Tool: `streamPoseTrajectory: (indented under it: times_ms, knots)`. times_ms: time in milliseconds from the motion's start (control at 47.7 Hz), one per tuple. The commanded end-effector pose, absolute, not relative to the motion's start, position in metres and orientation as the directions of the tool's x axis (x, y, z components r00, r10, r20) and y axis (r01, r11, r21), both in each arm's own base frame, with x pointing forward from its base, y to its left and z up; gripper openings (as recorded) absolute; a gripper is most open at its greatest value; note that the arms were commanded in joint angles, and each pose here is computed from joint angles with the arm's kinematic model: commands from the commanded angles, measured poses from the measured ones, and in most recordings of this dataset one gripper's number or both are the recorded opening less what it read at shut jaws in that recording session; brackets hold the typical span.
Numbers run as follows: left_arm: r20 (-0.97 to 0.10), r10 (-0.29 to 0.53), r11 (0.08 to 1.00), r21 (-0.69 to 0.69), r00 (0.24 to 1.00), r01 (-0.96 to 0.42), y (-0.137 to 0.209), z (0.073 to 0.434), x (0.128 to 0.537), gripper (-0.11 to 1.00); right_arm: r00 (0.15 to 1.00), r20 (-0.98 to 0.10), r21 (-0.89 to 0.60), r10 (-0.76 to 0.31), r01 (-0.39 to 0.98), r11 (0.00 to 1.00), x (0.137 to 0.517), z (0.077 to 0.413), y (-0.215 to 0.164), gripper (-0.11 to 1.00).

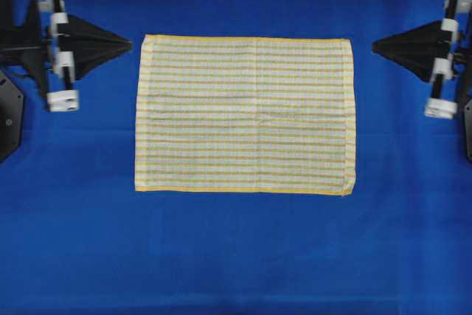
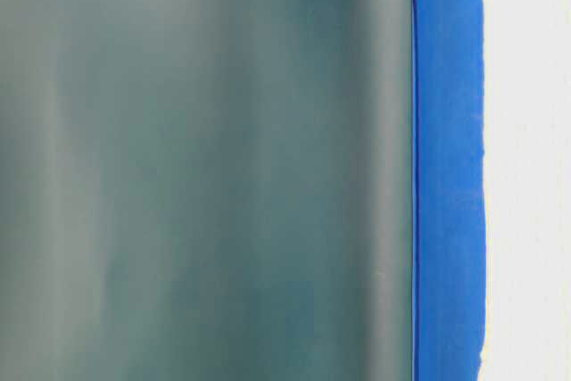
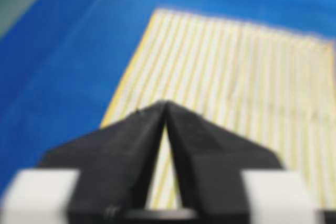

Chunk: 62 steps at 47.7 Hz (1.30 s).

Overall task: Fold the yellow towel.
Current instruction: 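Move both grippers to the towel's top corners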

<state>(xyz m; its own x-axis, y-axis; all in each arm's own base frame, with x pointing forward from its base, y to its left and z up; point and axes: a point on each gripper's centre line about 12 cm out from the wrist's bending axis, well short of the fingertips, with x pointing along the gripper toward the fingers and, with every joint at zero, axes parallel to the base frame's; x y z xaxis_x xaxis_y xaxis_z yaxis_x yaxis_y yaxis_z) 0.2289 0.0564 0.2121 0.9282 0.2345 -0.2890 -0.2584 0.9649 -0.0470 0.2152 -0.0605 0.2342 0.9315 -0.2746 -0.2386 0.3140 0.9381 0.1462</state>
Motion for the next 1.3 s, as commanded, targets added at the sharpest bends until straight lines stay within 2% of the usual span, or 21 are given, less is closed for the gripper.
streamPoseTrajectory:
  times_ms: [0, 189, 210, 252, 398, 566, 860, 1070, 1154, 1279]
  knots:
    - [-0.315, 0.268, 0.952, -0.06, 0.91, -0.301, 0.067, 0.204, 0.236, 0.17, 0.909, -0.286, 0.159, -0.303, 0.357, 0.92, 0.221, 0.223, -0.07, 0.12]
    - [-0.406, 0.327, 0.917, -0.079, 0.853, -0.39, 0.09, 0.172, 0.243, 0.73, 0.848, -0.395, 0.146, -0.353, 0.438, 0.887, 0.231, 0.19, -0.09, 0.67]
    - [-0.416, 0.33, 0.915, -0.079, 0.848, -0.395, 0.091, 0.169, 0.244, 0.79, 0.841, -0.406, 0.144, -0.358, 0.445, 0.884, 0.232, 0.186, -0.092, 0.72]
    - [-0.439, 0.334, 0.911, -0.076, 0.834, -0.405, 0.094, 0.162, 0.245, 0.85, 0.826, -0.429, 0.14, -0.366, 0.461, 0.876, 0.233, 0.178, -0.096, 0.74]
    - [-0.5, 0.35, 0.896, -0.07, 0.792, -0.439, 0.104, 0.14, 0.247, 0.76, 0.772, -0.503, 0.124, -0.388, 0.509, 0.852, 0.237, 0.148, -0.109, 0.64]
    - [-0.556, 0.372, 0.873, -0.063, 0.743, -0.484, 0.117, 0.114, 0.246, 0.75, 0.725, -0.556, 0.107, -0.407, 0.548, 0.829, 0.24, 0.121, -0.121, 0.64]
    - [-0.606, 0.393, 0.85, -0.047, 0.692, -0.525, 0.131, 0.084, 0.245, 0.74, 0.673, -0.61, 0.093, -0.418, 0.585, 0.806, 0.247, 0.098, -0.136, 0.64]
    - [-0.63, 0.391, 0.844, -0.045, 0.671, -0.535, 0.135, 0.075, 0.246, 0.69, 0.655, -0.632, 0.088, -0.414, 0.591, 0.802, 0.248, 0.089, -0.138, 0.61]
    - [-0.631, 0.391, 0.843, -0.048, 0.67, -0.537, 0.136, 0.075, 0.247, 0.61, 0.65, -0.638, 0.085, -0.413, 0.592, 0.801, 0.249, 0.086, -0.139, 0.52]
    - [-0.641, 0.385, 0.843, -0.048, 0.664, -0.535, 0.135, 0.072, 0.247, 0.38, 0.642, -0.65, 0.083, -0.407, 0.592, 0.802, 0.249, 0.082, -0.139, 0.22]
